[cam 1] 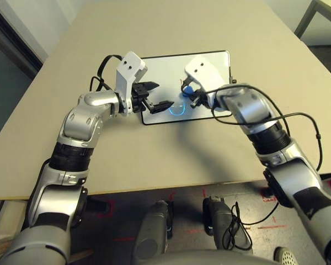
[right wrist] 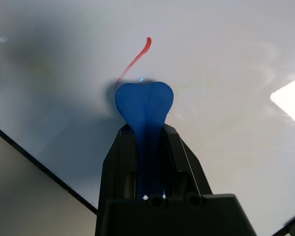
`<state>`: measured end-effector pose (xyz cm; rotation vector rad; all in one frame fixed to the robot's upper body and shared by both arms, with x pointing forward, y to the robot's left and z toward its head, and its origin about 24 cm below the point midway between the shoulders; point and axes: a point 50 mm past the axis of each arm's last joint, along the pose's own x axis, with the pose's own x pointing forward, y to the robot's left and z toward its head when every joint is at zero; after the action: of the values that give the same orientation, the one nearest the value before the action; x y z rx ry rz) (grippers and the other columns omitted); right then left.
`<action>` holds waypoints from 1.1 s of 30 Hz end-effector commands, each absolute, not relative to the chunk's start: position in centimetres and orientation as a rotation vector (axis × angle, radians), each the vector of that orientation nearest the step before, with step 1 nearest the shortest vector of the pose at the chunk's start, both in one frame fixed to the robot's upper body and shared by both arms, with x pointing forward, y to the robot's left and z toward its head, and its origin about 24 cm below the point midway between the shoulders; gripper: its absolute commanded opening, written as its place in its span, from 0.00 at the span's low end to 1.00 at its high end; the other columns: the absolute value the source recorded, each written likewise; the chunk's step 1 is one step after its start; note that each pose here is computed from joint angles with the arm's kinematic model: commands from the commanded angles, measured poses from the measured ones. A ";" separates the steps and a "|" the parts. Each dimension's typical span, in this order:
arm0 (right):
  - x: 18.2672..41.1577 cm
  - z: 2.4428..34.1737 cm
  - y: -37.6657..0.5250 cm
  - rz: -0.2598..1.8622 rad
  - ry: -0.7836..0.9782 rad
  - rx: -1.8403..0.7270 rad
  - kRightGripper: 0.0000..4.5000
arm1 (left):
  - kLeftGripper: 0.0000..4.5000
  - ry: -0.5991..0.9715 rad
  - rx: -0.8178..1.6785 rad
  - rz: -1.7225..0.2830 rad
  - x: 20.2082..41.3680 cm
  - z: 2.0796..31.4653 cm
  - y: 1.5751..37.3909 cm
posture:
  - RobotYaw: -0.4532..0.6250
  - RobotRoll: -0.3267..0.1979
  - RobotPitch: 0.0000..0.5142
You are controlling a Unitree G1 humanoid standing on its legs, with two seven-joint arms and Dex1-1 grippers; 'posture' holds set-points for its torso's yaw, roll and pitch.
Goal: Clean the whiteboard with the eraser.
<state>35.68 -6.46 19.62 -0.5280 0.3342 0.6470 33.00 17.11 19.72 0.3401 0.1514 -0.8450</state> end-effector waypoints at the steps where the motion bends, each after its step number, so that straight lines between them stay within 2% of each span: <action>1: 35.2 18.2 -6.3 0.665 0.386 -0.535 0.13 | 1.00 0.166 0.341 -0.855 32.9 19.4 16.9 | 0.46 0.62 0.35; 6: 33.2 16.1 -5.8 0.735 0.461 -0.556 0.13 | 1.00 0.168 0.340 -0.855 32.8 19.3 16.9 | 0.46 0.62 0.35; 9: 33.0 16.1 -5.8 0.741 0.467 -0.559 0.13 | 1.00 0.169 0.338 -0.856 32.8 19.3 16.9 | 0.46 0.62 0.35; 24: 37.1 22.3 -5.2 0.634 0.238 -0.502 0.13 | 1.00 0.174 0.332 -0.869 32.6 19.1 16.5 | 0.46 0.62 0.36; 28: 36.7 21.1 -5.1 0.658 0.273 -0.520 0.13 | 1.00 0.175 0.331 -0.868 32.5 19.1 16.5 | 0.46 0.62 0.35; 33: 34.8 18.3 -4.9 0.737 0.381 -0.584 0.13 | 1.00 0.176 0.332 -0.866 32.6 19.1 16.6 | 0.46 0.62 0.35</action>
<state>35.33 -4.83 20.38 -0.5557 0.2811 0.7167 32.77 16.58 19.38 0.3271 0.1639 -0.8608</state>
